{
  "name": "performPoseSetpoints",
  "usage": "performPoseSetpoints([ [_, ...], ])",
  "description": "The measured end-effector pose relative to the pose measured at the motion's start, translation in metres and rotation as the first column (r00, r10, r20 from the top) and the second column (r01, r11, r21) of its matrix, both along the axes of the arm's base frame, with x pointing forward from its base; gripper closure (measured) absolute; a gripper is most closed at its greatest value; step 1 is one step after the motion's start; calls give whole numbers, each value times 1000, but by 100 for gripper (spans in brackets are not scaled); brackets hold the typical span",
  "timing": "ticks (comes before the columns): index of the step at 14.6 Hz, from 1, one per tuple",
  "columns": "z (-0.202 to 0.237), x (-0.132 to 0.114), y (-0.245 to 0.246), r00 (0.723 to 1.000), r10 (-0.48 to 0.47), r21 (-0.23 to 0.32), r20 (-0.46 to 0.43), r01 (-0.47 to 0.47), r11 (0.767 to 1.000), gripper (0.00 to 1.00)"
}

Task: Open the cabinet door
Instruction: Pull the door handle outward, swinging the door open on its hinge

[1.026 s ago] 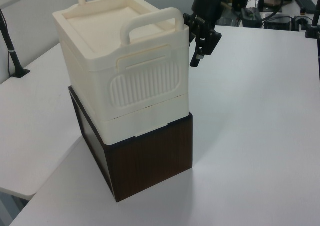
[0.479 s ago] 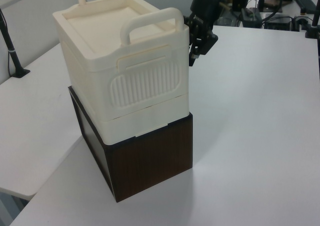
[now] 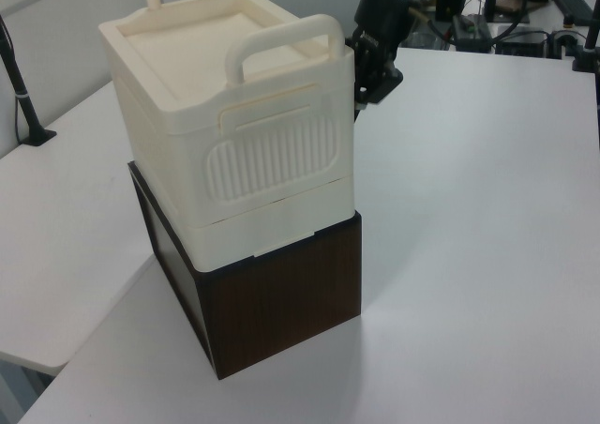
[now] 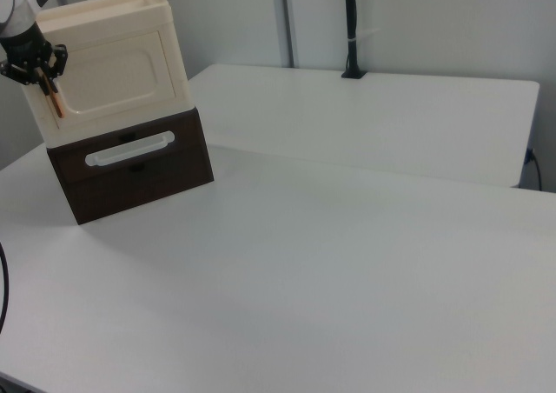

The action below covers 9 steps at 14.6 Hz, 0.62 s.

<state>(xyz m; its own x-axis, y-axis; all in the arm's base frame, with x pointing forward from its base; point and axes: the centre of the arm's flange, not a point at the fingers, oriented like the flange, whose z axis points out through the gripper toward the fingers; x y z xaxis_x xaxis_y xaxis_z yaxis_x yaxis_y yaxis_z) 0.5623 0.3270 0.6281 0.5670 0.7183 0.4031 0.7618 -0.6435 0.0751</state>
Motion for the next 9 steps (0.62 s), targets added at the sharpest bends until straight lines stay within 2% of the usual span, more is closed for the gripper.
performPoseSetpoints([
  [5, 1, 0, -5, 1000, -6, -2, -24, 6, 1000, 85],
  [9, 5, -8, -38, 989, -38, -77, -140, 27, 997, 82],
])
